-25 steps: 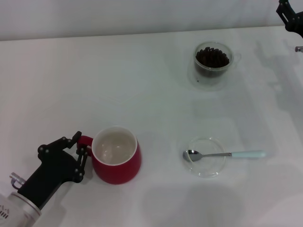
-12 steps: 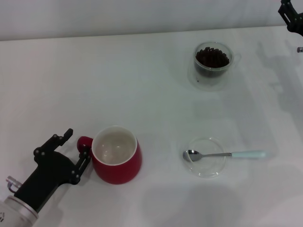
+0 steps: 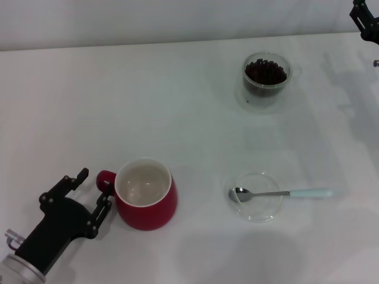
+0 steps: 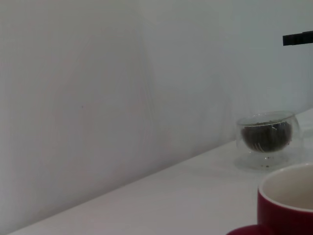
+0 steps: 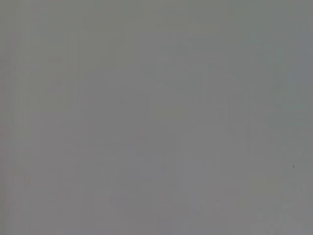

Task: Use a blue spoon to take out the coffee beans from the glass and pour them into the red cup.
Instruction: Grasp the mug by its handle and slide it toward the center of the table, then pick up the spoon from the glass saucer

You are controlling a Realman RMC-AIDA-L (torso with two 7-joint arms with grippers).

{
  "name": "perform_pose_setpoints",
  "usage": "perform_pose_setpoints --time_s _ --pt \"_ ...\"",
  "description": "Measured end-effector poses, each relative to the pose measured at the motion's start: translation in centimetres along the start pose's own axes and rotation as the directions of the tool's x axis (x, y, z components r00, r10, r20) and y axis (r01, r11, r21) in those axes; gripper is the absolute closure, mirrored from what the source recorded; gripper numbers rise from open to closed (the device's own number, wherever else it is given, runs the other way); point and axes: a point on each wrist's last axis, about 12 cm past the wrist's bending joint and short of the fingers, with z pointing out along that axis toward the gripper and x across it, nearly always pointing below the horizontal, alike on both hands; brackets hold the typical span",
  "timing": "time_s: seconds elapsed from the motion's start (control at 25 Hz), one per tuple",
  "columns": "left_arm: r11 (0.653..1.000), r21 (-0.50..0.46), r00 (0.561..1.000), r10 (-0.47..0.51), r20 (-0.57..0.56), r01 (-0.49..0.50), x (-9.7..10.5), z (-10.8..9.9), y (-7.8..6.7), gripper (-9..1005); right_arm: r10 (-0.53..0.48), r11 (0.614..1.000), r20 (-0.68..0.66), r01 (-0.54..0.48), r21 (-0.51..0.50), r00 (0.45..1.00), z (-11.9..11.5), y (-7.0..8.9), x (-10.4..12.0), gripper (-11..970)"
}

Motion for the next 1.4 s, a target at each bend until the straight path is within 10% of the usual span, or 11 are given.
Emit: perform_pose_setpoints --time_s 0.8,1.12,1.4 --pt "0.96 -0.23 0.983 -0.132 0.13 0.159 -0.1 -5.4 0.4 480 -0.003 1.0 -0.01 0.003 -0.003 1.0 -0.5 -0.1 0.3 87" --pt "0.817 -0.368 0.894 -0.37 0.253 0.443 0.5 -7.4 3.2 479 0.0 1.0 -0.017 0.0 0.007 1.0 -0.9 -0.4 0.5 87" --pt "0.72 -0.476 0.861 -0.386 0.331 0.506 0.6 -7.7 4.9 477 0.043 0.999 -0.032 -0.042 0.029 0.999 -1.7 -1.3 0.9 85"
